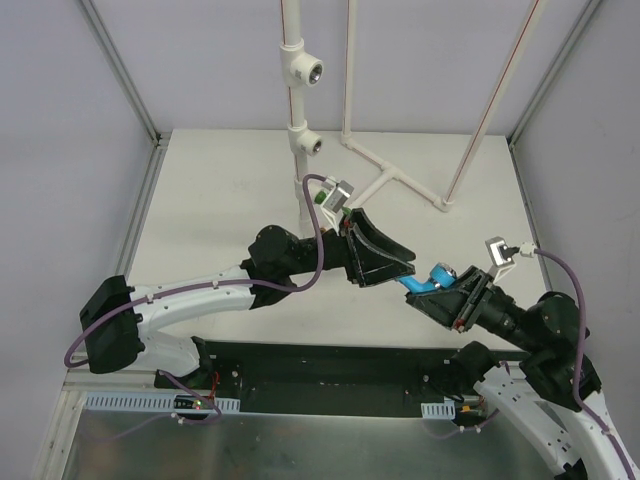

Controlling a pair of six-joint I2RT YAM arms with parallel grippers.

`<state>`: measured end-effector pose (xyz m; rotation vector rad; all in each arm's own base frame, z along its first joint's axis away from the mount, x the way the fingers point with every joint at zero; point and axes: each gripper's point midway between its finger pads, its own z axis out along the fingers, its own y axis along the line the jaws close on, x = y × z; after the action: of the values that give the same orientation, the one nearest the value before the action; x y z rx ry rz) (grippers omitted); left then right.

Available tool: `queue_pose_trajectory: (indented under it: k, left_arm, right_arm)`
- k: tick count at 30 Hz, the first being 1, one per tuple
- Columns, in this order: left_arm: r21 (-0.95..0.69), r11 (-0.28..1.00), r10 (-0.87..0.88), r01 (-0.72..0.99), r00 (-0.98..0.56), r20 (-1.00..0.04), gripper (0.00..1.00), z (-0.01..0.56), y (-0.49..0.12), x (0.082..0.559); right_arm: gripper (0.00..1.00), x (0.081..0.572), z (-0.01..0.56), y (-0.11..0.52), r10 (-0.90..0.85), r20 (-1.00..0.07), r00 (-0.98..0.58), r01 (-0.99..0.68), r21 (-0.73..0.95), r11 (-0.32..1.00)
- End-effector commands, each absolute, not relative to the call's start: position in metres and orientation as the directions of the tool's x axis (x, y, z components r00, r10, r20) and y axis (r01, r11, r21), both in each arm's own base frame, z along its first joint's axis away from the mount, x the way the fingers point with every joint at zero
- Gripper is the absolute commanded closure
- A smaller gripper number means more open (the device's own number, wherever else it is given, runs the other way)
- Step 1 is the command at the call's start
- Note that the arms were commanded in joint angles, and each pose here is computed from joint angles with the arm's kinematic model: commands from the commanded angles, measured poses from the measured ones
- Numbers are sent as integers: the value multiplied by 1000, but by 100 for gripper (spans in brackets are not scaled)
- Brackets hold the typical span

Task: Install the water faucets
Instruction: Adjust the water faucet.

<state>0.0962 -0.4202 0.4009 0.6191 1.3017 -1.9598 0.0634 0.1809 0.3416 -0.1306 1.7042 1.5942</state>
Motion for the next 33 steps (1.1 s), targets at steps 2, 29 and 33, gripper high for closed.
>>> queue_pose_trajectory:
  k: [2, 29, 33]
  left_arm:
    - [-537, -327, -315, 778, -625, -714, 58, 426, -413, 83]
    - [-543, -322, -323, 776, -629, -707, 100, 423, -408, 82]
    - [-544, -323, -340, 775, -631, -697, 100, 424, -404, 83]
  right_arm:
    - [100, 67, 352, 175, 464, -609, -643, -585, 782, 216]
    - [100, 68, 373, 160, 570, -601, -560, -621, 760, 191]
    - [79, 74, 376, 154, 618, -584, -526, -616, 763, 197]
